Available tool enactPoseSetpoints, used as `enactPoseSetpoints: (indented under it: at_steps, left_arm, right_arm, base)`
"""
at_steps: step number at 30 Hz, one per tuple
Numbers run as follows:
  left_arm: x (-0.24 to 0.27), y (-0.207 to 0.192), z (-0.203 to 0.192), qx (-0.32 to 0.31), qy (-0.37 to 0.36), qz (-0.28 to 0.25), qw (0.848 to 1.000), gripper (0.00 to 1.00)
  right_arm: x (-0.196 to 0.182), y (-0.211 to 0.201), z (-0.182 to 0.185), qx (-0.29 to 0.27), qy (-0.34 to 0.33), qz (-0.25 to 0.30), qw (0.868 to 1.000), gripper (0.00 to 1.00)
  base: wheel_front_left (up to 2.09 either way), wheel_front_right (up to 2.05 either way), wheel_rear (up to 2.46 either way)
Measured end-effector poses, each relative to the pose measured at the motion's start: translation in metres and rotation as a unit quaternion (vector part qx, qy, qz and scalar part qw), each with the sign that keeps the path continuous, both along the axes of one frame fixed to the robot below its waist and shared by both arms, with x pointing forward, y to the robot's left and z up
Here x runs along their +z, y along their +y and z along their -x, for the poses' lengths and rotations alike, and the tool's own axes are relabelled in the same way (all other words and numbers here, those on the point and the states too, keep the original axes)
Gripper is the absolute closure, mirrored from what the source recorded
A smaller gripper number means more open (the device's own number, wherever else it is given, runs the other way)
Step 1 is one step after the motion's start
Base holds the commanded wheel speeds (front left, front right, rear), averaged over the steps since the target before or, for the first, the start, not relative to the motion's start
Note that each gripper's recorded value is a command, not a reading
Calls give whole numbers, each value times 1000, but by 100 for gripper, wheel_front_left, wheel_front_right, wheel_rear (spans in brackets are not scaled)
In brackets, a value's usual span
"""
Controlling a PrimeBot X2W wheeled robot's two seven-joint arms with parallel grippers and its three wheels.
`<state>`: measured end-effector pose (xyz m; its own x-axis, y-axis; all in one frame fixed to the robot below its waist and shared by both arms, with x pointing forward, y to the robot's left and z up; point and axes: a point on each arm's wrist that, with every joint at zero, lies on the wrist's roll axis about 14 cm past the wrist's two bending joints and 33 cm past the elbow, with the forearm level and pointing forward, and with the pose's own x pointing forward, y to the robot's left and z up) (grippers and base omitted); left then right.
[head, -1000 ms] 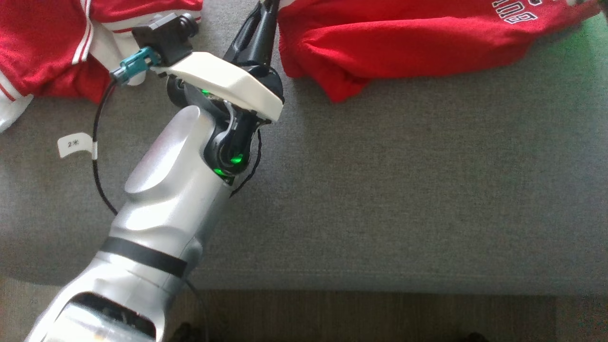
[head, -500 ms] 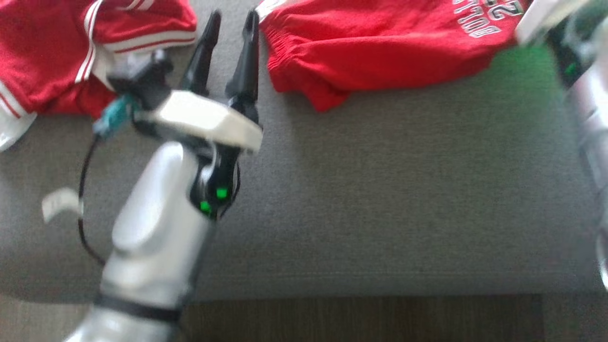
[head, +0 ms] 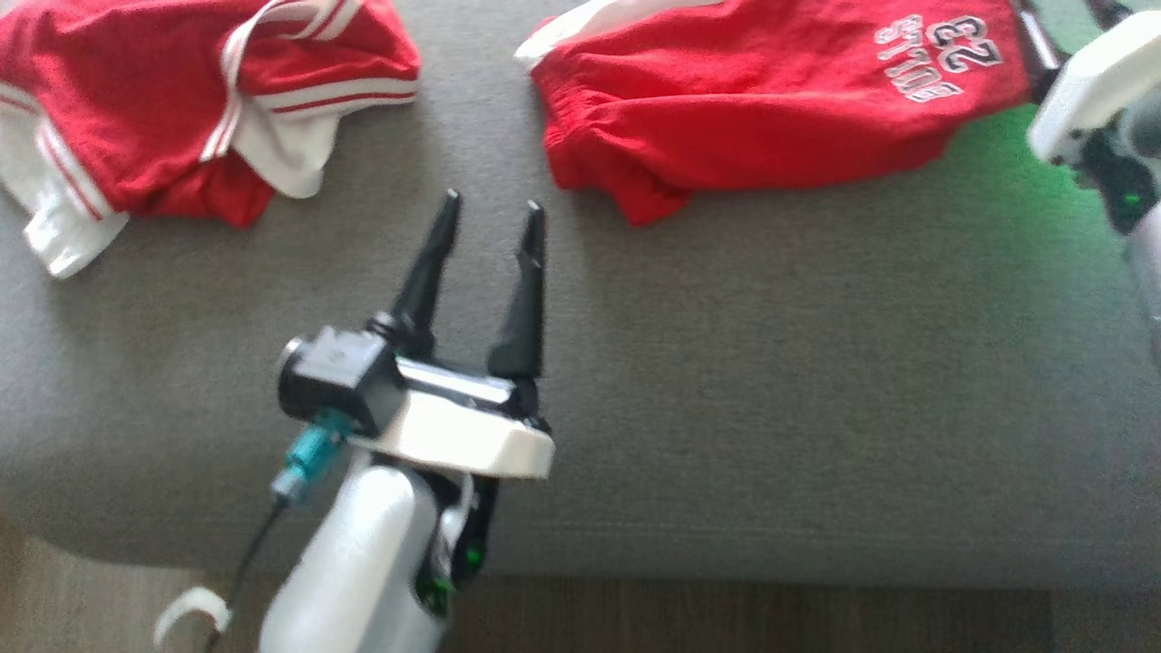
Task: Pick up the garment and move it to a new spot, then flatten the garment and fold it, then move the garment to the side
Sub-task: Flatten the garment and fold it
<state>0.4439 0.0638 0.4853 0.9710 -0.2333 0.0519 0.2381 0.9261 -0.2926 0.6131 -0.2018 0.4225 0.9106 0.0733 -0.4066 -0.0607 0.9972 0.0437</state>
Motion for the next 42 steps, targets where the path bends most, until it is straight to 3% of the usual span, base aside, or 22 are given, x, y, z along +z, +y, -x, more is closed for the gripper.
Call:
enactPoseSetpoints:
  at_steps: [14,15,17,20,32,42]
  left_arm:
    - [7,3,9,13,-6,-12,1000,0]
    - [7,3,9,13,-7,-12,1000,0]
    - [7,3,9,13,-7,-12,1000,0]
    - [7,3,10,12,-7,-12,1000,0]
    - [18,-9,9,-4,-23,-8,1000,0]
    - [34,-26,14,-28,-44,2,999,0]
  right_arm:
    - [-36,11,5,18,89,19,996,0]
    - [-36,12,5,17,89,18,996,8]
    - [-37,12,5,19,92,20,995,55]
    - [-38,17,6,23,98,18,995,100]
    - [-22,1,17,-1,75,11,997,100]
    - [-2,-57,47,-44,49,45,997,100]
  base:
    - [0,0,0]
    - [0,0,0]
    - [0,0,0]
    - [0,0,0]
    - [0,0,0]
    - [0,0,0]
